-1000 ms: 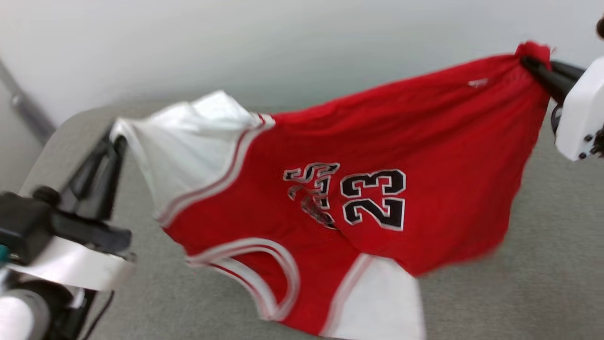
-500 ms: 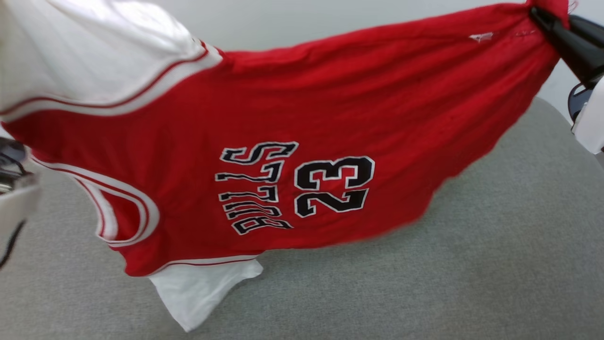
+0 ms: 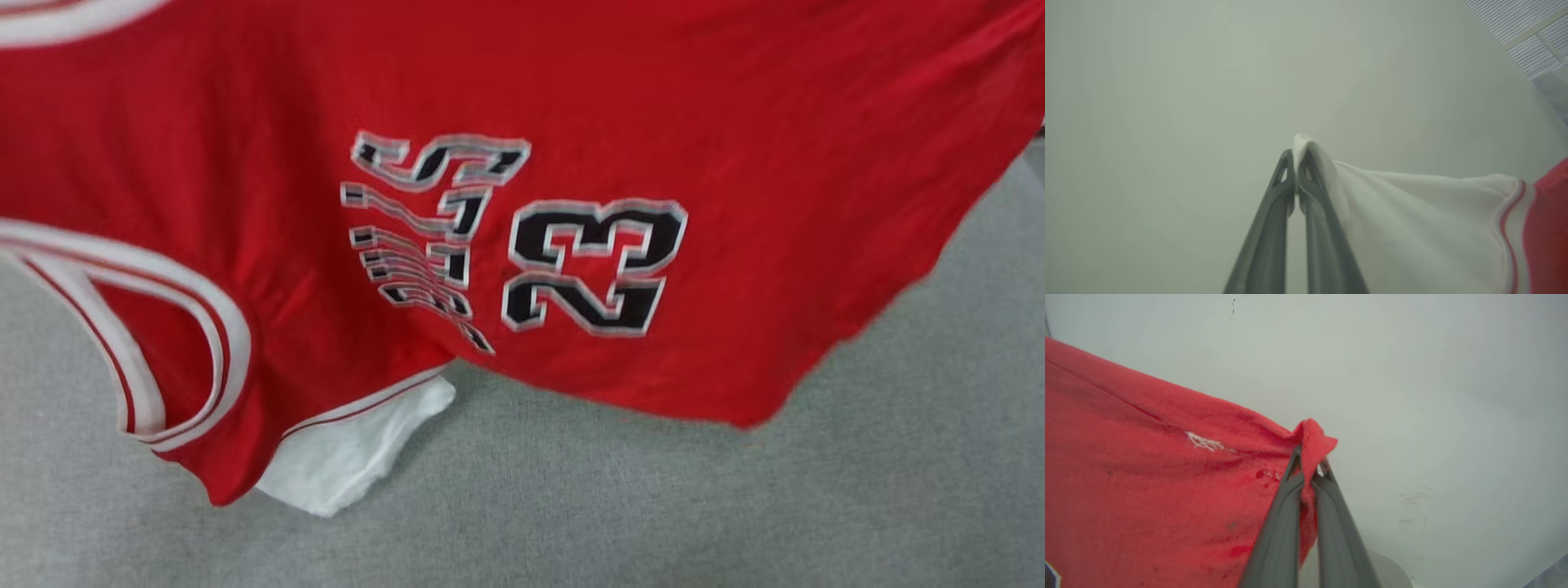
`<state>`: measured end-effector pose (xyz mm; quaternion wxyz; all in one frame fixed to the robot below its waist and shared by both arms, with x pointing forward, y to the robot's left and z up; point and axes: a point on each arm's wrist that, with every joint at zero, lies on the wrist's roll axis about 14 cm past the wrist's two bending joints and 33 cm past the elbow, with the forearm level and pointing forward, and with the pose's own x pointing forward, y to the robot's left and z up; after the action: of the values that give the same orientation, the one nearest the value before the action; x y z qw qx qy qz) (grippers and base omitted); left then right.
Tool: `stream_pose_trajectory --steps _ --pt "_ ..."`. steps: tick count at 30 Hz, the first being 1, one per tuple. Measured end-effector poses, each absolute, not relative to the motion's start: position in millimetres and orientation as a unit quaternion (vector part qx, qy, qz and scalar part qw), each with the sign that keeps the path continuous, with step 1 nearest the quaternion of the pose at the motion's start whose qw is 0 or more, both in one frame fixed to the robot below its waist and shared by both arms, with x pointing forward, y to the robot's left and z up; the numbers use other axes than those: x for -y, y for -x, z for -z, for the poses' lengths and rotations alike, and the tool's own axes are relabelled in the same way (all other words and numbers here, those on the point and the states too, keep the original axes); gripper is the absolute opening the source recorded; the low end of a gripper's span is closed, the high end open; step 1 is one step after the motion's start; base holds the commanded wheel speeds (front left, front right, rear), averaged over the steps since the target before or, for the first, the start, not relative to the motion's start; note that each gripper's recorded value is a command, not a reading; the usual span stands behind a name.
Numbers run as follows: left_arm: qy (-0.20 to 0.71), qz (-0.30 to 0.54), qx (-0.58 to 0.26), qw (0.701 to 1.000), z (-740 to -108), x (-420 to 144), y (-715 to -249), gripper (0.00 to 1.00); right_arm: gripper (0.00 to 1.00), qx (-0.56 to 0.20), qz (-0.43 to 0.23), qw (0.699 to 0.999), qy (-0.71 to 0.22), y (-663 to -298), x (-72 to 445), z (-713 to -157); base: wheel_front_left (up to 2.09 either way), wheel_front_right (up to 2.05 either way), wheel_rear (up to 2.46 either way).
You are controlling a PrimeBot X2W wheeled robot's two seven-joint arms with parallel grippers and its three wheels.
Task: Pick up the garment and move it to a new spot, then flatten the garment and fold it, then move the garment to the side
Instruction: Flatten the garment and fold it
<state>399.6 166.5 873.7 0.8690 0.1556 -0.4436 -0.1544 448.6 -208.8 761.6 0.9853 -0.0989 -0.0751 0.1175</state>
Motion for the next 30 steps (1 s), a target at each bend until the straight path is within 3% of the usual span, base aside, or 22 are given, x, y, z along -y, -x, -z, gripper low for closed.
stream_pose_trajectory --steps 12,21,30 --pt "-0.188 0.175 0.428 0.866 -868 -159 -520 0.00 0.00 0.102 -0.058 0.981 0.157 -558 230 -736 0.00 0.00 0.00" --pt "-0.181 0.134 0.458 0.860 -870 -167 -607 0.00 0.00 0.142 -0.028 0.968 0.207 -649 229 -728 0.00 0.00 0.00" --pt "-0.167 0.104 0.372 0.907 -786 -191 -684 0.00 0.00 0.095 -0.056 0.976 0.188 -713 201 -645 0.00 0.00 0.00"
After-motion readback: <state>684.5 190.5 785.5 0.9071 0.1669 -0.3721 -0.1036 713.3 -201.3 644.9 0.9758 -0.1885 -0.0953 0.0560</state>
